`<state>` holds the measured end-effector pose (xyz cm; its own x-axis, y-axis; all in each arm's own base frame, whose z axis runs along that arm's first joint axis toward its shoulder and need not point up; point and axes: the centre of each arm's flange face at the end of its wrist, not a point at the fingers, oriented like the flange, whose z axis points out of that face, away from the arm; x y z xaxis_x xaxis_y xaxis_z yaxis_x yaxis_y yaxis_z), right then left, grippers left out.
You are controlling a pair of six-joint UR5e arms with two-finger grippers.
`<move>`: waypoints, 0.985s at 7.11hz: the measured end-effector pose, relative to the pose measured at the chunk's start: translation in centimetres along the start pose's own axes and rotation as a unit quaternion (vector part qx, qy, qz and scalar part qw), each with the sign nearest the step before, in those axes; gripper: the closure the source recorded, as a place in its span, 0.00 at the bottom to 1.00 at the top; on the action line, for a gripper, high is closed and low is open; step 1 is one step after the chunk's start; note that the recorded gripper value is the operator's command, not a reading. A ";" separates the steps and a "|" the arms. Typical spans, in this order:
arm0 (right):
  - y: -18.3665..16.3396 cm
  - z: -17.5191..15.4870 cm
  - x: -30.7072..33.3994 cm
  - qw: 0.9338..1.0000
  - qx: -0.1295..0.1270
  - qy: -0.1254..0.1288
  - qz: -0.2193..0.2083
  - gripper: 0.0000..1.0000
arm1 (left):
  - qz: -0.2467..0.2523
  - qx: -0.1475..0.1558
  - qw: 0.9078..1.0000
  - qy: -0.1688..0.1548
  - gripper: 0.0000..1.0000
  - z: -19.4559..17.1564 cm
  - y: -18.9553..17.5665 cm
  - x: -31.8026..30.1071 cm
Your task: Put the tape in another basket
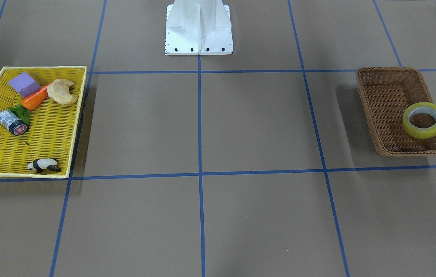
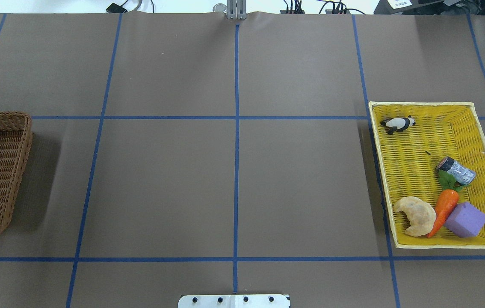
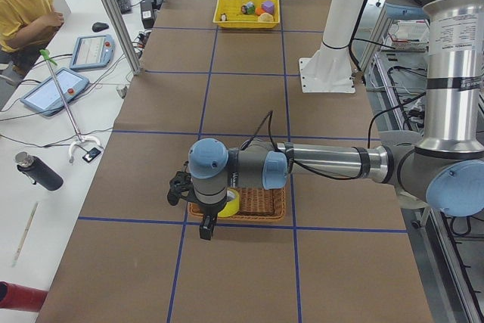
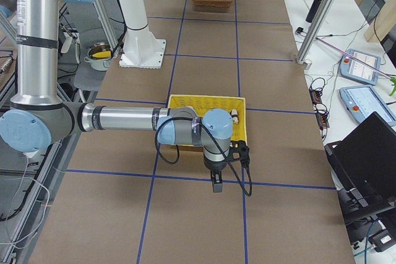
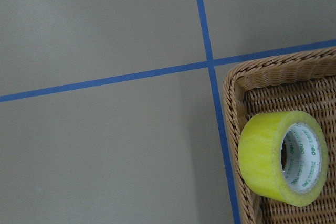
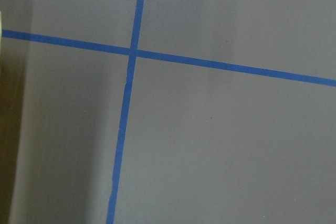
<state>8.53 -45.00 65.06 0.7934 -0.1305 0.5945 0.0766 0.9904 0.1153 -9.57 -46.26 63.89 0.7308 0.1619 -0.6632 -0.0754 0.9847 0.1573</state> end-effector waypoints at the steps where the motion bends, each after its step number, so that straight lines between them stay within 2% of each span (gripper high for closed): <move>1: 0.0 0.0 0.0 1.000 0.002 0.000 -0.001 0.00 | 0.000 0.000 1.000 0.000 0.01 0.0 0.0 0.0; 7: -0.1 -0.1 -0.1 1.000 0.004 -0.002 -0.002 0.00 | 0.000 0.000 1.000 -0.001 0.01 0.0 0.0 0.0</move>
<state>8.48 -45.11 64.89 0.7908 -0.1353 0.5970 0.0750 0.9893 0.1249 -9.58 -46.24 63.90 0.7316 0.1618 -0.6622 -0.0756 0.9847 0.1571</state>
